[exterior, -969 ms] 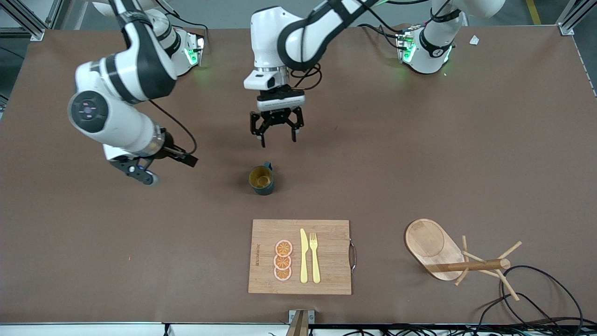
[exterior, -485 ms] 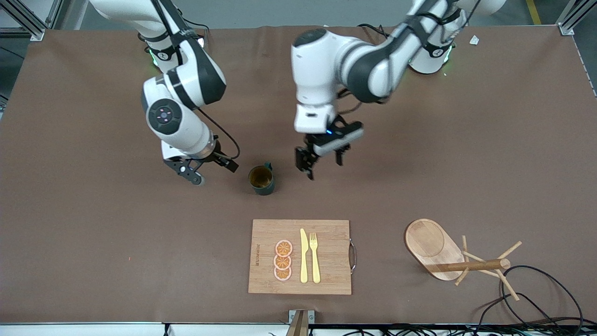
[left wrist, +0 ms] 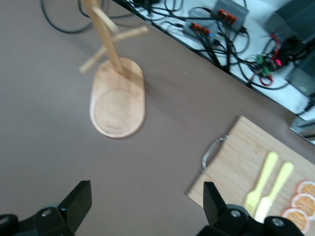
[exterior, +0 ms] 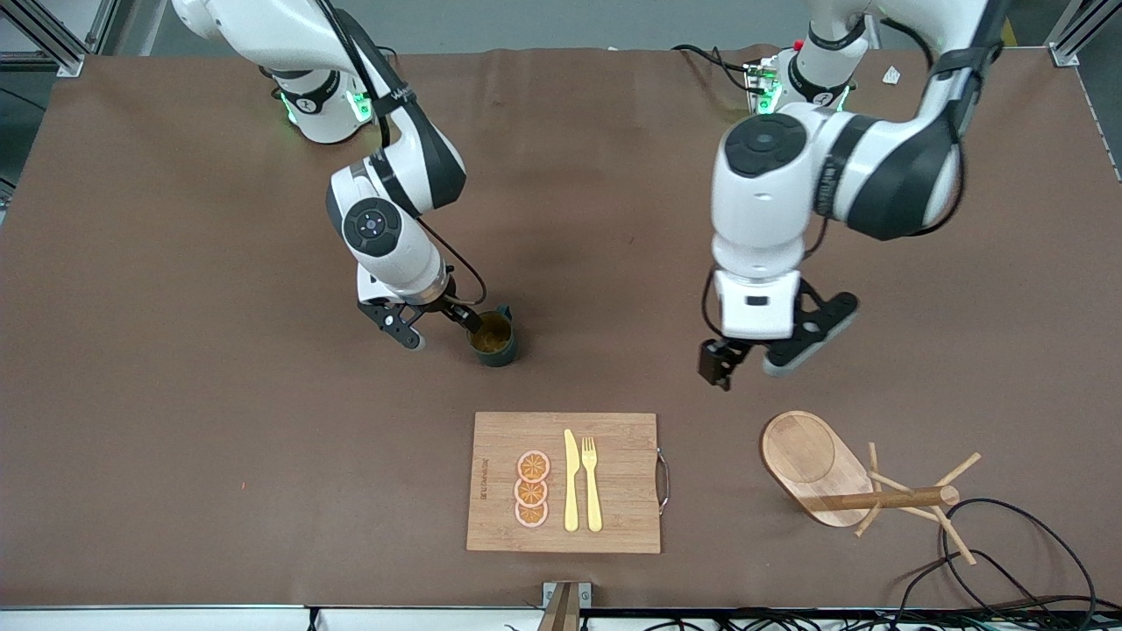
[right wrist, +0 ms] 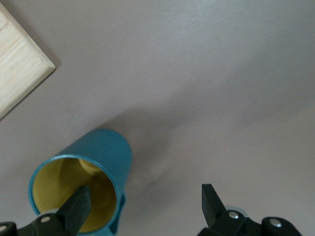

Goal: Transfer cup from left to right arm and place
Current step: 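Grasp the teal mug rim with the right gripper while the left withdraws, then carry the teal mug with the right gripper away from the cutting board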

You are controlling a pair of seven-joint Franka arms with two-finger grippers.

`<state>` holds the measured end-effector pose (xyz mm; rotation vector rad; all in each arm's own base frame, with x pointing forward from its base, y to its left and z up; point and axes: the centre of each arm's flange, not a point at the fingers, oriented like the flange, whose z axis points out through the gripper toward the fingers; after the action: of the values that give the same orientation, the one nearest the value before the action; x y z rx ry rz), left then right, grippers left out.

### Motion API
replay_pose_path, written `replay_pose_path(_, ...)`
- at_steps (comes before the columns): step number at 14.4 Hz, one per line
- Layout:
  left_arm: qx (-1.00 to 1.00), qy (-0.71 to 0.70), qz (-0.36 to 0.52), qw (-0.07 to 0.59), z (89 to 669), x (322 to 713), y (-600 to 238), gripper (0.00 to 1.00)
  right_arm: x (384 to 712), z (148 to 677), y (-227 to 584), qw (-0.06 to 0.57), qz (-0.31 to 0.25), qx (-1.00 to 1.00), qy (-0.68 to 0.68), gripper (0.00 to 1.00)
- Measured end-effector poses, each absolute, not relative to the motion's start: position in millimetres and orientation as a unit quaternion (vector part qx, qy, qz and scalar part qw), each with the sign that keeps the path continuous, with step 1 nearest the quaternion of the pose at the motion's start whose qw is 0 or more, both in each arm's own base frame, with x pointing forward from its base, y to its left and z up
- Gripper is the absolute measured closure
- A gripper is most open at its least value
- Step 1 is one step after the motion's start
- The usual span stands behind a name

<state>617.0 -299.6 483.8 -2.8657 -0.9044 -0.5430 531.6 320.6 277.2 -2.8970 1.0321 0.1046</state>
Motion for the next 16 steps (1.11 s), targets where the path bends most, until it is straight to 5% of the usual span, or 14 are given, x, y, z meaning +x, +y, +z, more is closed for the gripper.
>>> replay_pose_path(5,-0.955,-0.261,-0.142,0.019,531.4,656.9,-184.2,0.0,527.5,250.2,336.1,0.038,0.029,-0.943,0.33,0.03)
replay_pose_path(14,-0.985,-0.156,-0.076,-0.025,614.9,615.3,-82.1,0.0,524.1,246.4,345.8,0.039,0.026,-0.964,0.26,0.95)
replay_pose_path(16,-0.989,-0.13,-0.068,-0.022,634.5,594.0,-55.1,0.0,525.7,246.6,343.7,0.039,0.024,-0.975,0.219,0.96)
